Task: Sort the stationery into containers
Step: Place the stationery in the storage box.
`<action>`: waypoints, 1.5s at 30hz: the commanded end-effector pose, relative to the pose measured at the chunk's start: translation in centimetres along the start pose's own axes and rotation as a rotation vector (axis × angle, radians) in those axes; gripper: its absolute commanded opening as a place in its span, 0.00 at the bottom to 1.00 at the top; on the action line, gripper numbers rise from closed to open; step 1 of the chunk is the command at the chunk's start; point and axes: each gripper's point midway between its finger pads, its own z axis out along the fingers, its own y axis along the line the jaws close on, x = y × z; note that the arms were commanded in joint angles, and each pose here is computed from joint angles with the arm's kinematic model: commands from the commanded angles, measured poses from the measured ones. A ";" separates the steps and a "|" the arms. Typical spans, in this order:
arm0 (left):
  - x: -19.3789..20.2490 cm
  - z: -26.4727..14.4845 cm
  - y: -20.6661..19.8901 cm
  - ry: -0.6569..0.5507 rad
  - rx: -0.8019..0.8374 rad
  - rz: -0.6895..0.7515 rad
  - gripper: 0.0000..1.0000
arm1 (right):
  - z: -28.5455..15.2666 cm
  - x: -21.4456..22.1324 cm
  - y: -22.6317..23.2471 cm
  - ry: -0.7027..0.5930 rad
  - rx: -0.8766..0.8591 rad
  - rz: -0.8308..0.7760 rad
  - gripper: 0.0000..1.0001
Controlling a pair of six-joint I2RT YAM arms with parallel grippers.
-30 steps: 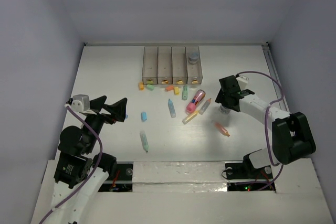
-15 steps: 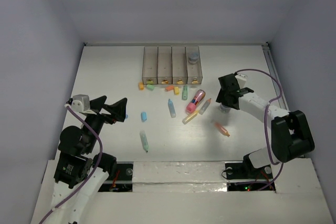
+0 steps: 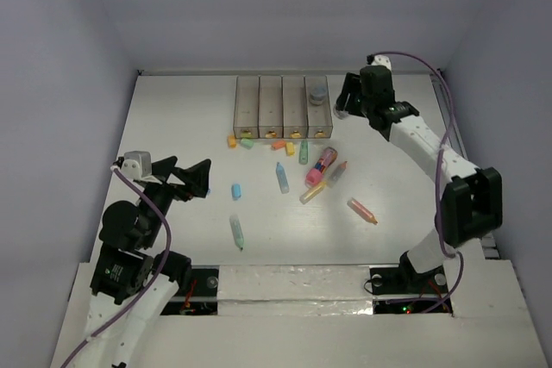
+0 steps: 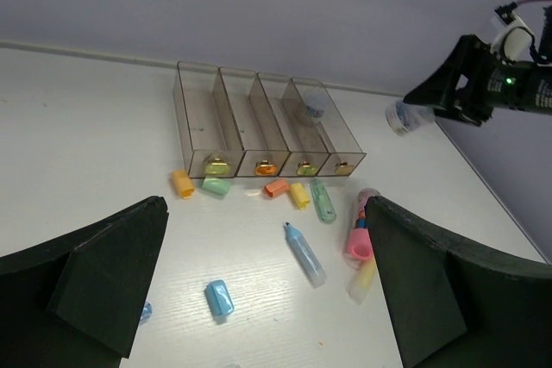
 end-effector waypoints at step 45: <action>-0.8 0.6 0.3 -0.028 -0.003 0.020 0.99 | 2.6 3.0 9.5 -0.022 -0.122 -0.113 0.85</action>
